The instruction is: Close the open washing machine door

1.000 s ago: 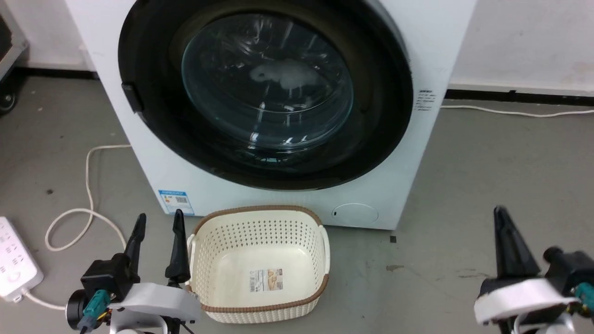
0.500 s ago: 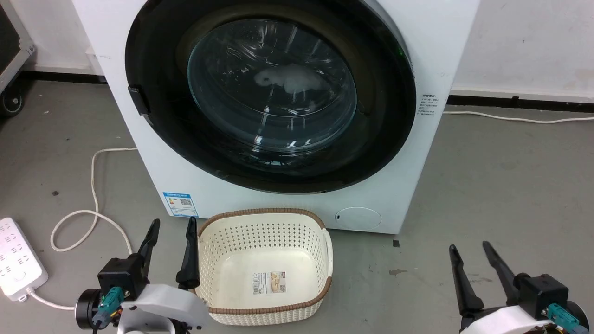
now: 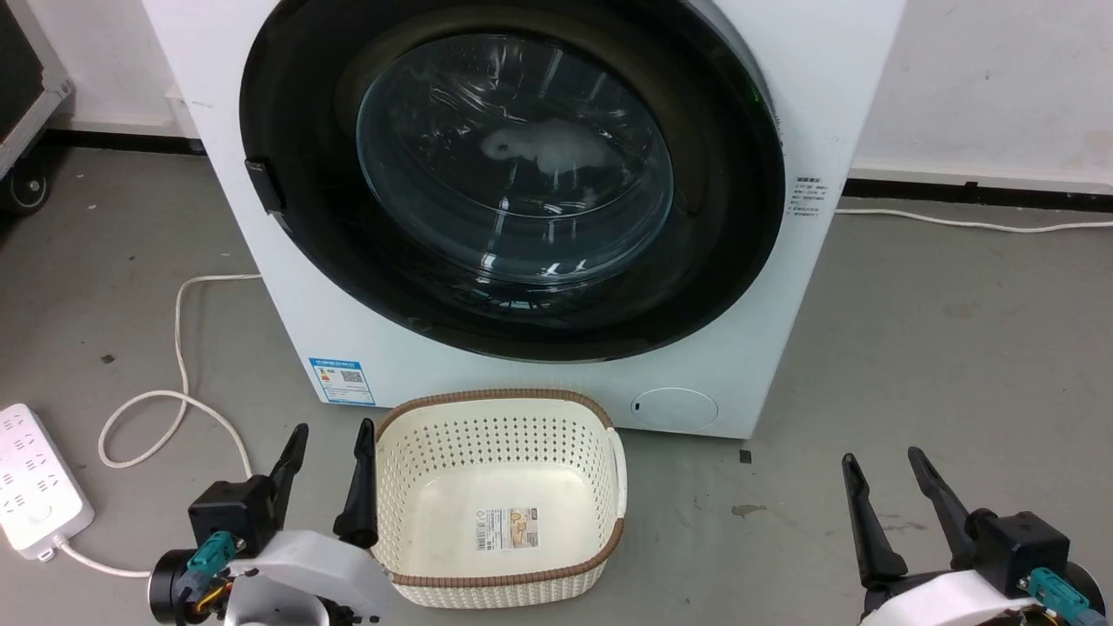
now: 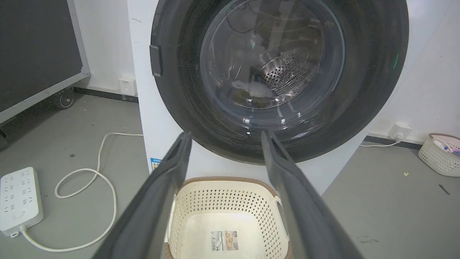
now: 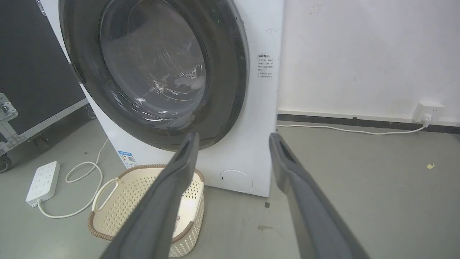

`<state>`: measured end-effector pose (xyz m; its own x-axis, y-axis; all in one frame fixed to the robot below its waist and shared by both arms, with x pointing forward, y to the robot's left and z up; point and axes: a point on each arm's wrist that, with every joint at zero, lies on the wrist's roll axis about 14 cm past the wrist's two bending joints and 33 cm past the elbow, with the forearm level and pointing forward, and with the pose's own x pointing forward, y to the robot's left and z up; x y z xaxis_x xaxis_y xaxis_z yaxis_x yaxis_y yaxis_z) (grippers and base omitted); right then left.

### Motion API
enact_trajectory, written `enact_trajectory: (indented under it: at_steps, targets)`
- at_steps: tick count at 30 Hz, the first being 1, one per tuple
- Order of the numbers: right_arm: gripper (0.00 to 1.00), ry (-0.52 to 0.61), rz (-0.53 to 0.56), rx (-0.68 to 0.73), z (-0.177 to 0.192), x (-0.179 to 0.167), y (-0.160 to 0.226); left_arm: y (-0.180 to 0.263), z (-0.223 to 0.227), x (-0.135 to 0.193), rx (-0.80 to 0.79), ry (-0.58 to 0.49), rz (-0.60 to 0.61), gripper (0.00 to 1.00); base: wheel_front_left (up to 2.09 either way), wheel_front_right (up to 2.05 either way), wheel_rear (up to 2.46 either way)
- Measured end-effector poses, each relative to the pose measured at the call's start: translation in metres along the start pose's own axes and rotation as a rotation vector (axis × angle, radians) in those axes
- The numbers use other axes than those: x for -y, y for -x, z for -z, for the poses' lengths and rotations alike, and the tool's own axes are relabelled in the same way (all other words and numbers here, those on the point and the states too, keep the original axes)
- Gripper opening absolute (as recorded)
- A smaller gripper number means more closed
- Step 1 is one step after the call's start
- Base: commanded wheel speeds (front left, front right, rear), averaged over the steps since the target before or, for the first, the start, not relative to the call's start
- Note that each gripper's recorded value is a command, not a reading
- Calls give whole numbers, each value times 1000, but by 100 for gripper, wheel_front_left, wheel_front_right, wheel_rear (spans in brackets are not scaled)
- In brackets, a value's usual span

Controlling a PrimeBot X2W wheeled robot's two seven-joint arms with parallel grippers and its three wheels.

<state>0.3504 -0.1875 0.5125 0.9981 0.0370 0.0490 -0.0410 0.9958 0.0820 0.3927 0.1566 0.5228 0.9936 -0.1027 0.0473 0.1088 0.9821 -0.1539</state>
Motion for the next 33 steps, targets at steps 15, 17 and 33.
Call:
enact_trajectory:
  at_steps: [15, 17, 33]
  targets:
    - [100, -12, -7, -13, 5, -3, -1, 1, 2, -6, -6, 17, -29, 100, 0, 0, 0]
    - [100, -12, -8, -14, 5, -3, -1, 1, 2, -6, -7, 17, -29, 100, 0, 0, 0]
    - [0, -18, -13, -20, 7, -5, -2, 2, 2, -8, -8, 21, -33, 0, 0, 0, 0]
